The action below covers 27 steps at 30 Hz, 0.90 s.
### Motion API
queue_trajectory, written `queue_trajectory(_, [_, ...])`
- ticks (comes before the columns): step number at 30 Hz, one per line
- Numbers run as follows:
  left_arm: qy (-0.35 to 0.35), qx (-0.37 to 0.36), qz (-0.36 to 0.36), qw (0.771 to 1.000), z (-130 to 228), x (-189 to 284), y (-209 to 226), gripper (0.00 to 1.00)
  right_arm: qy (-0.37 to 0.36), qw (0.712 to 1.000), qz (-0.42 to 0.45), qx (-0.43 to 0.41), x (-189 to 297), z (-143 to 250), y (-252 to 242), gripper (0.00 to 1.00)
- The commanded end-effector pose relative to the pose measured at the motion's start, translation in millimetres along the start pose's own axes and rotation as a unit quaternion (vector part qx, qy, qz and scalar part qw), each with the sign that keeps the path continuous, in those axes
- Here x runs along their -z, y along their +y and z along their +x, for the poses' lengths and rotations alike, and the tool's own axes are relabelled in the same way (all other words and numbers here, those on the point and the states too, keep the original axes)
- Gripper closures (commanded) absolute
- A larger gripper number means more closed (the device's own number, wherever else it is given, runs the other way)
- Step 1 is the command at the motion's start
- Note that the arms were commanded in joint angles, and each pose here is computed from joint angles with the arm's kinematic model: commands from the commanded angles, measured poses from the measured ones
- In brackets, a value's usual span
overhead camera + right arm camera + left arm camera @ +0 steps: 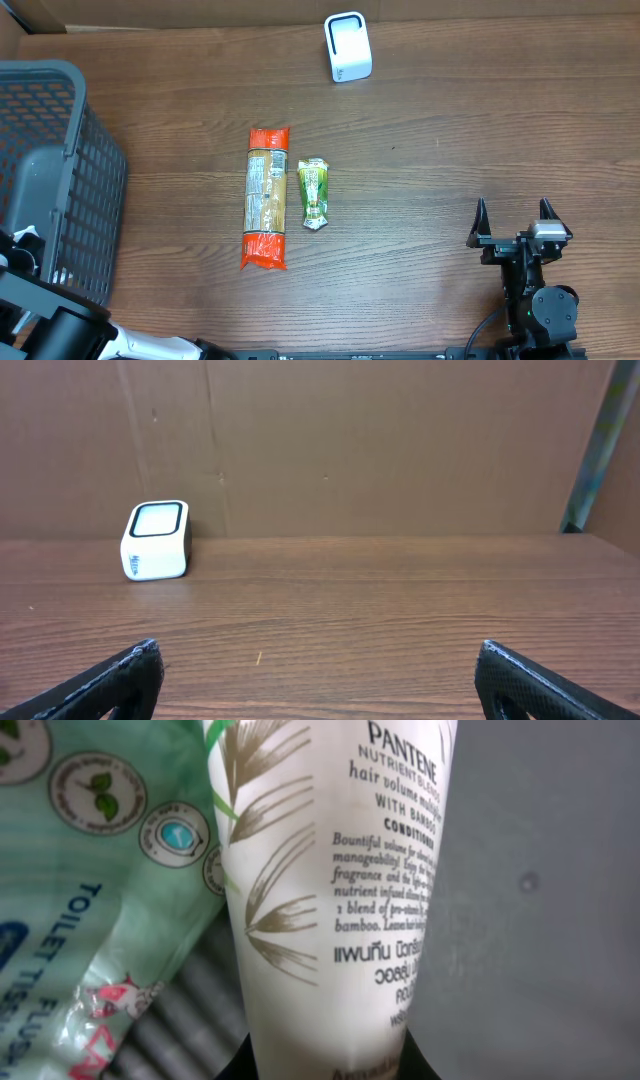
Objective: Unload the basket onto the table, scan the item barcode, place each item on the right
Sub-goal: 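Grasp the white Pantene tube with the left gripper and lift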
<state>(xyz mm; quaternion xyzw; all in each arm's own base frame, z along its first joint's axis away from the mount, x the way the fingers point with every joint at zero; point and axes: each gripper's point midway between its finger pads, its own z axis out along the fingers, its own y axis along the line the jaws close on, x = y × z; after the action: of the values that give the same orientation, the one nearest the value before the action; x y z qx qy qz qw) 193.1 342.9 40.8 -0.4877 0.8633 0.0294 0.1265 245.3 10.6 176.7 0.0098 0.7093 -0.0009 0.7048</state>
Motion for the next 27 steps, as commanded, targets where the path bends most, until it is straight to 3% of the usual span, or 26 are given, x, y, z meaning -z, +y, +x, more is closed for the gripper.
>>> queue_trajectory(1, [-0.014, 0.0, 0.006, 1.0, -21, 15, -5, 0.96, -0.002, 1.0, -0.002, 0.002, 0, 2, 1, 0.0])
queue_trajectory(15, [-0.053, -0.015, 0.015, 0.998, -66, 80, -23, 0.96, -0.002, 1.0, -0.002, 0.002, 0, 2, 1, 0.0])
queue_trajectory(27, [-0.179, -0.074, 0.107, 0.975, -94, 194, -113, 0.96, -0.002, 1.0, -0.002, 0.002, 0, 2, 1, 0.0])
